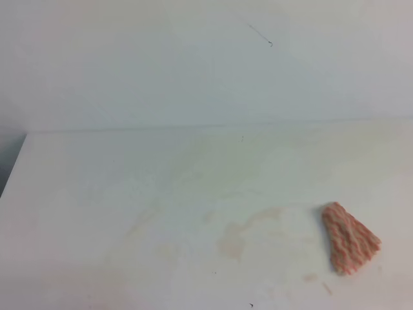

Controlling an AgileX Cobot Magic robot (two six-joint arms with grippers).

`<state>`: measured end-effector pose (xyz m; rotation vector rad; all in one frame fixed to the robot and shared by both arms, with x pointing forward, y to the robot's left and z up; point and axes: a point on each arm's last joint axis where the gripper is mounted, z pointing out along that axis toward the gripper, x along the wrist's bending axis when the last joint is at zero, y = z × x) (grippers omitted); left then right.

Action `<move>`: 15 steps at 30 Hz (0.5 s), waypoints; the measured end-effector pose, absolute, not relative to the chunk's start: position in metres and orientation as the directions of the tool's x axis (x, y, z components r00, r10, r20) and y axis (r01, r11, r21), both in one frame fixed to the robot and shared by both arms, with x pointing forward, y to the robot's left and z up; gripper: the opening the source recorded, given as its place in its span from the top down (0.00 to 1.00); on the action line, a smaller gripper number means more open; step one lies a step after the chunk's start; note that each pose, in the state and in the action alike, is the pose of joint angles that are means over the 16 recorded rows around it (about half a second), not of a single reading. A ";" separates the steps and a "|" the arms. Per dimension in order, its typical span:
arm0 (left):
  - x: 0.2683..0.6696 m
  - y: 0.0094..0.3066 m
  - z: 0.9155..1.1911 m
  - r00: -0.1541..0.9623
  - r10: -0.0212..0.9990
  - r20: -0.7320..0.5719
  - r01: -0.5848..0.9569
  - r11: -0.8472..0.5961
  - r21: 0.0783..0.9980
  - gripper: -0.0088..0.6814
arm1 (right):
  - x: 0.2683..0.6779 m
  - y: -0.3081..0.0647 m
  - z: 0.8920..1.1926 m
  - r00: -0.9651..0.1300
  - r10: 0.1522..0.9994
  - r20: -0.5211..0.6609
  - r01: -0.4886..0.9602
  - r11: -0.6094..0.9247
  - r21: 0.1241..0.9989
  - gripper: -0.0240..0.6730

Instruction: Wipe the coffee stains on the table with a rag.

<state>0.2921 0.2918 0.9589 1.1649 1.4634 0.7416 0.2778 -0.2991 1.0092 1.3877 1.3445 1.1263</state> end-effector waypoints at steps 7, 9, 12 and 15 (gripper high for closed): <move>0.292 0.292 0.959 0.051 0.934 -0.353 0.268 0.328 0.906 0.99 | 0.281 -0.299 0.999 0.017 0.999 0.035 0.211 -0.038 0.977 0.97; 0.292 0.292 0.959 0.051 0.934 -0.353 0.268 0.328 0.906 0.99 | 0.283 -0.299 0.995 0.018 0.999 0.035 0.213 -0.038 0.976 0.97; 0.292 0.292 0.959 0.051 0.934 -0.353 0.268 0.328 0.906 0.99 | 0.285 -0.299 0.987 0.018 0.999 0.036 0.222 -0.039 0.974 0.97; 0.292 0.292 0.959 0.051 0.934 -0.353 0.268 0.328 0.906 0.99 | 0.287 -0.299 0.978 0.018 0.999 0.037 0.228 -0.040 0.973 0.97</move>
